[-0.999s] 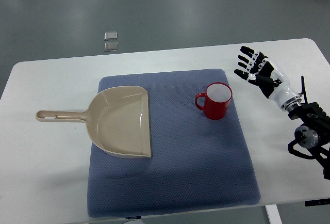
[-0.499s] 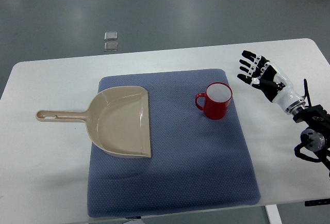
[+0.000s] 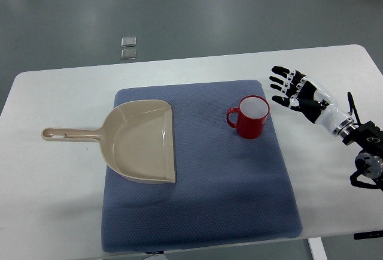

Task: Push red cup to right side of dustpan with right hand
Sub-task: 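Move the right hand toward the red mug and lower it behind the mug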

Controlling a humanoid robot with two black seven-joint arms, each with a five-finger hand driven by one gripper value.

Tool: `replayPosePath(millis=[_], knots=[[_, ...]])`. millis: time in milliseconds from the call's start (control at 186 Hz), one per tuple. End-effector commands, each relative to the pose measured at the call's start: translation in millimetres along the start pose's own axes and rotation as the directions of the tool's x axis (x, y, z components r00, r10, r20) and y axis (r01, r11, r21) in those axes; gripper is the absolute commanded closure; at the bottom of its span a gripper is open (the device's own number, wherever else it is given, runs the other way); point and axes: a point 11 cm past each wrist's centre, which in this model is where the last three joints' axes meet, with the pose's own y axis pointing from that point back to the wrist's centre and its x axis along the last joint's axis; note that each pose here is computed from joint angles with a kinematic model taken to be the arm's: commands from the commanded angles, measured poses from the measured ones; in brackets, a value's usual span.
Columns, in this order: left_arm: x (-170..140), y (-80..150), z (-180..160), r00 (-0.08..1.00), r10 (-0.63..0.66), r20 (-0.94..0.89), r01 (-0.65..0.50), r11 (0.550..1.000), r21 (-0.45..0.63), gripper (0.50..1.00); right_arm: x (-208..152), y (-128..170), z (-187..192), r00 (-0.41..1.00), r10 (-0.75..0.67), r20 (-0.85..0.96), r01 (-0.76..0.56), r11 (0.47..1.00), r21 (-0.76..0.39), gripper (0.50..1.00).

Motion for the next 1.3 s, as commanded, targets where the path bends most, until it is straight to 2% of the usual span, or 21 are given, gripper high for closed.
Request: replayPosePath(millis=[0, 736, 1294], knots=[[0, 0, 0, 1.0, 0.0, 0.0, 0.0, 1.0, 0.0, 0.5, -7, -3, 2, 1.0, -0.026, 0.007, 0.026, 1.0, -0.001, 0.574], [0, 0, 0, 1.0, 0.0, 0.0, 0.0, 1.0, 0.0, 0.5, -46, -23, 21, 0.992, -0.079, 0.094, 0.077, 0.997, 0.022, 0.574], [0, 0, 0, 1.0, 0.0, 0.0, 0.0, 1.0, 0.0, 0.5, -47, -21, 26, 0.992, -0.084, 0.093, 0.084, 0.996, 0.009, 0.574]])
